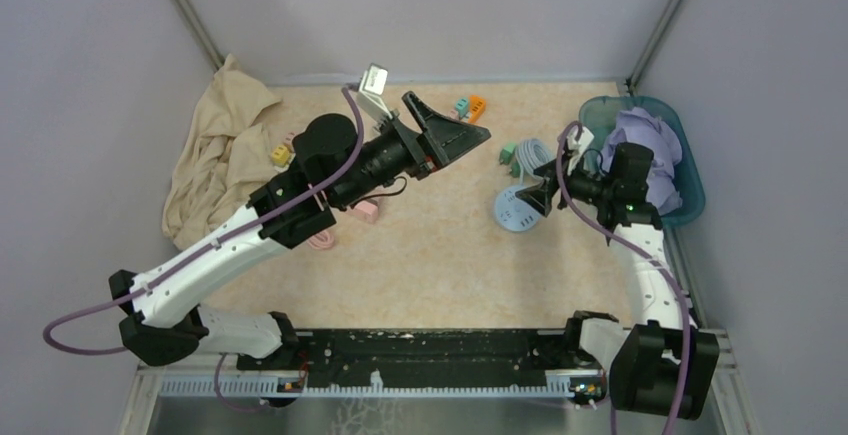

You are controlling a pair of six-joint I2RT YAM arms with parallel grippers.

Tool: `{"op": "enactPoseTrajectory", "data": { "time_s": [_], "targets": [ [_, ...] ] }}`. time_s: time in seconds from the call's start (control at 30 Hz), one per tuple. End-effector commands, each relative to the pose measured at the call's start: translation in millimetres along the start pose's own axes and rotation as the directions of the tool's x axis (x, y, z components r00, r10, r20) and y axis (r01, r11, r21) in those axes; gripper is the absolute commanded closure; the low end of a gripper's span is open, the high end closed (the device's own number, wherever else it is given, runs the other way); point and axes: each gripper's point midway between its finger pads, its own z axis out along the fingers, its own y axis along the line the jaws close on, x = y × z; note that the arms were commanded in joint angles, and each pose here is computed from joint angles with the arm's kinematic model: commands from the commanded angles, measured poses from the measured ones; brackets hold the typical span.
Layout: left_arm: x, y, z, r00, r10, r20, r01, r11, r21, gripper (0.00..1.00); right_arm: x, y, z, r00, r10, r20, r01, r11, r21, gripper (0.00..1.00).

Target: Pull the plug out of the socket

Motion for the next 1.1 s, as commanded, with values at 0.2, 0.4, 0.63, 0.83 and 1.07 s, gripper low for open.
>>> {"op": "enactPoseTrajectory", "data": {
  "time_s": [0.2,0.4,0.63,0.83,1.07],
  "targets": [
    [-20,-2,-4,0.987,-0.110,0.121,0.116,0.992,-0.040,0.00,-18,5,-7,0.996,-0.060,0.064,0.062,0.998,-0.020,0.26],
    [-10,59,1,0.979,0.133,0.154,-0.103,0.976,-0.190,0.00,-20,6,-8,0.995,-0.064,0.072,0.065,0.998,-0.012,0.26],
    [3,134,-23,0.820,0.563,0.099,-0.526,0.811,-0.258,0.00,-31,10,-15,0.990,-0.109,0.091,0.107,0.994,0.025,0.26],
    [-6,210,-54,0.825,0.564,0.039,-0.507,0.769,-0.389,0.00,-37,12,-19,0.986,-0.134,0.099,0.130,0.990,0.046,0.26],
    [-4,261,-52,0.895,0.446,-0.026,-0.431,0.848,-0.308,0.00,-41,11,-20,0.988,-0.102,0.113,0.096,0.994,0.061,0.26]
  ]
}}
